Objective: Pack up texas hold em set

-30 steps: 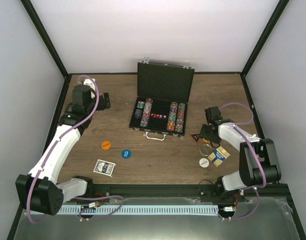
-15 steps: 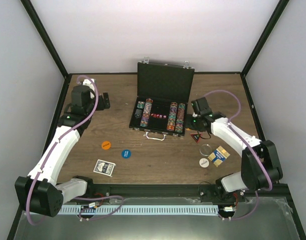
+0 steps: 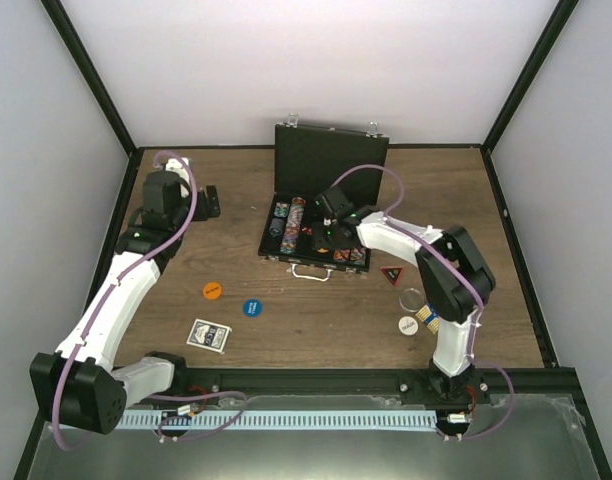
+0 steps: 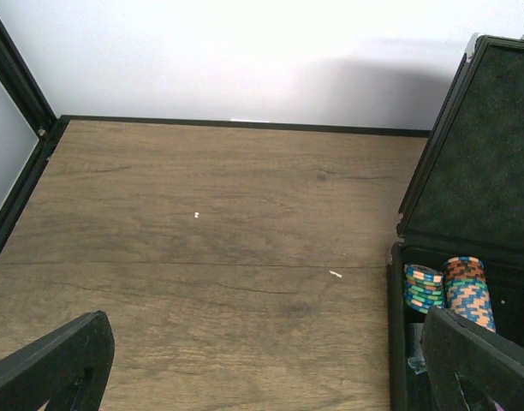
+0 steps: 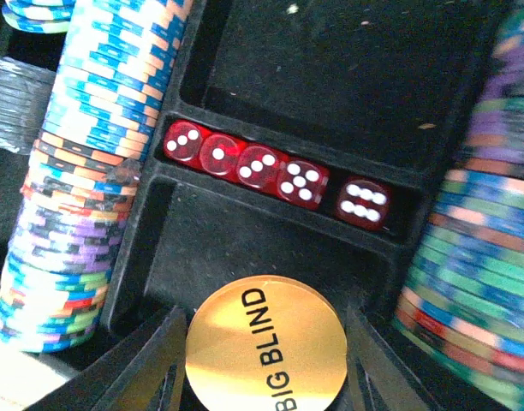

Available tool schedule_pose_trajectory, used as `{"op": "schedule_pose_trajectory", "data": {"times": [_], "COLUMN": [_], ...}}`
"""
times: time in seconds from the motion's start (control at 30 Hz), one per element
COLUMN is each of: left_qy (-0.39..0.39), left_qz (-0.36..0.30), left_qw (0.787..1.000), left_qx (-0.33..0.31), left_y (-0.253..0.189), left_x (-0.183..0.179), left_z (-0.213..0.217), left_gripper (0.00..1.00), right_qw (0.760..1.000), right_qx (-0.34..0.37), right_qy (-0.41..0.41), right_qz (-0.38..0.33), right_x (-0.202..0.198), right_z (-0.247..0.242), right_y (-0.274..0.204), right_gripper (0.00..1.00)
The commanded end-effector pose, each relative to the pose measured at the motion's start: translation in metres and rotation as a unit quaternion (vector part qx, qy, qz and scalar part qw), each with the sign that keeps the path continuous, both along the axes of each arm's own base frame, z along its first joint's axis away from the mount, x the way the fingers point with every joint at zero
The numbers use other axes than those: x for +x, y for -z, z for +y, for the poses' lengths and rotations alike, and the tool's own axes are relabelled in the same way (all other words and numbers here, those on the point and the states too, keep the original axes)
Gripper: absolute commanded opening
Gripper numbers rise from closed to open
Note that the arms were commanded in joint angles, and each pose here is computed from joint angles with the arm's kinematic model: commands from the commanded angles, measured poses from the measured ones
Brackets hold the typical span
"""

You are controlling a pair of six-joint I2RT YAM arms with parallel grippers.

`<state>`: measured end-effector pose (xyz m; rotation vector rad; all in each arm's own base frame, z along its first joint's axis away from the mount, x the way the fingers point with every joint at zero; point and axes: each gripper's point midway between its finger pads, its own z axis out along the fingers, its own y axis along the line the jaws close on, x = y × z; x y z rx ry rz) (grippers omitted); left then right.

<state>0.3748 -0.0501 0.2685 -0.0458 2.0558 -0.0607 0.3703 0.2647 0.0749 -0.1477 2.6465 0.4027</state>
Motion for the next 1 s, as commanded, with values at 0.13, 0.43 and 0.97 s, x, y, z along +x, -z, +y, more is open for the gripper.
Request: {"op": "schedule_pose_trajectory", "data": {"times": [0.13,0.43,0.97], "left_qy": [0.002,0.002,0.005], "left_qz": [-0.016,-0.013,-0.012], "left_qw": [1.0,1.0,1.0], "left_qx": [0.003,0.005,0.005], "left_y": [-0.007,-0.005,-0.005], "left_x": [-0.001,-0.001,0.0], "left_z": [-0.001,-0.001,-0.002], "left_gripper": [1.0,1.0,1.0], "right_qw": [1.0,0.998,0.999], "right_qx": [-0.021,-0.056,-0.05], "right_qy": [-0.008,0.003,-0.017], "right_qz": [-0.016,-0.02,-0.014], "right_x": [0.021,0.028,0.027], "right_z": [0.022,0.017,0.024], "right_y": [0.012,0.025,0.028], "right_gripper": [0.5,0.5,0.61]}}
